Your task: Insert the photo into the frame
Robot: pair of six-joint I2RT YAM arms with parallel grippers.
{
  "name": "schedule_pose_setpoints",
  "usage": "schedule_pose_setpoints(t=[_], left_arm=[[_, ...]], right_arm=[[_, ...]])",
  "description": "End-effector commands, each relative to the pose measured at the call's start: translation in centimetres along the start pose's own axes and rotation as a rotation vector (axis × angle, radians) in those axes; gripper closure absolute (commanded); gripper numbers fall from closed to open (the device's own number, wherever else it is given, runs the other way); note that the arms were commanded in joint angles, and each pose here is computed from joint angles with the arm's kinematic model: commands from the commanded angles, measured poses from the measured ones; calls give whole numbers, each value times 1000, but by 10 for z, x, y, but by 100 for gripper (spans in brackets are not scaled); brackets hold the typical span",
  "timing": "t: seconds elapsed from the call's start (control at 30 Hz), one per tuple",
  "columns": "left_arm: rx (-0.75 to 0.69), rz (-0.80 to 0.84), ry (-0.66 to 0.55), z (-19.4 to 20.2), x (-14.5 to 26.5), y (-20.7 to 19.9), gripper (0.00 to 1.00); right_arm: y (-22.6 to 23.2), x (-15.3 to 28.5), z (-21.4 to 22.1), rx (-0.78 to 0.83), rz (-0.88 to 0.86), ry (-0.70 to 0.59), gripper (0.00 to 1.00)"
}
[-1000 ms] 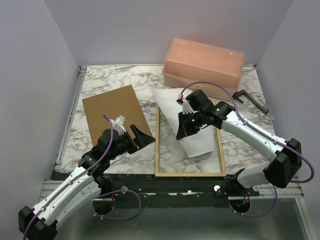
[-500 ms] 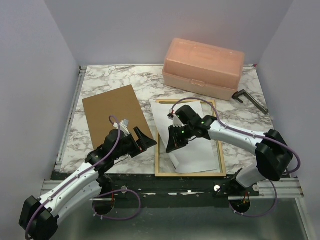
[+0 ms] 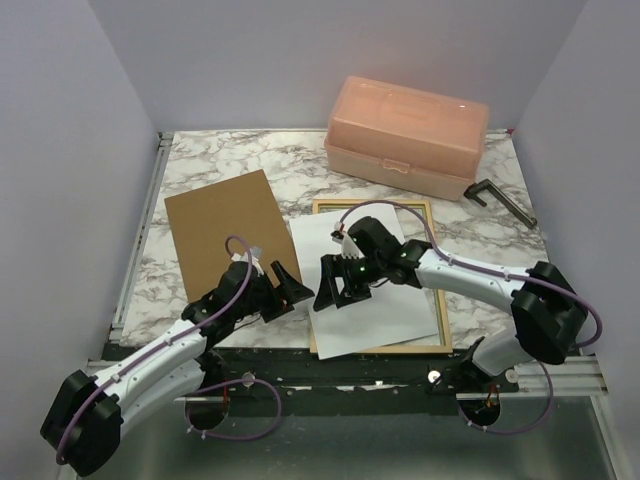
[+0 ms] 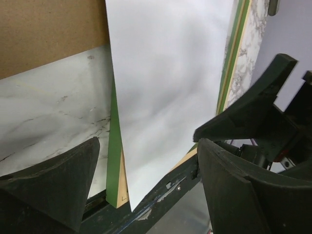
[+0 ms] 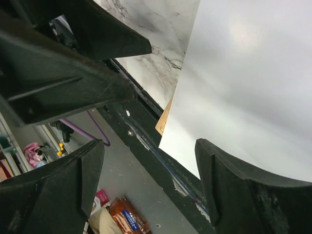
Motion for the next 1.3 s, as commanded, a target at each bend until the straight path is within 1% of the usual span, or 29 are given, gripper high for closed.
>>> schedule_pose_setpoints(t=[0.0,0.07,0.2,0.3,0.5,0.77,0.9,1.1,1.27], left_arm=[[-15,-30,18,5,-6,12,20],[-13,-39,27,8,-10,17,23],[-18,11,25,9,-19,17,33],[-41,24,37,7,-27,16,40],[-80,45,56,2,-41,11,51],[-85,75,14,0,-49,13,57],[-68,97,4,0,-51,14,62],[-75,94,7,2,-52,17,81],[-68,85,-17,0,-49,20,94]], right_arm=[[-4,11,-6,-27,2,-81,17],[-10,17,-9,-51,-13,-88,17],[-29,34,-14,-120,-72,-98,17],[-44,51,-19,-175,-114,-131,18],[-54,63,-18,-199,-123,-162,17],[-54,67,-18,-196,-121,-168,17],[-53,69,-19,-190,-114,-175,17],[-50,73,-21,-187,-121,-191,17],[-45,78,-23,-177,-123,-207,17]])
Point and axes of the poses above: each gripper's point midway between its finger pads, its own x axis back along the fingers, its own y axis along the line the jaws close on, z = x × y, the point moved 8 cm from there along x, back along the fingers, and after that the axes turned 8 degrees about -x, right-handed, at the moved point
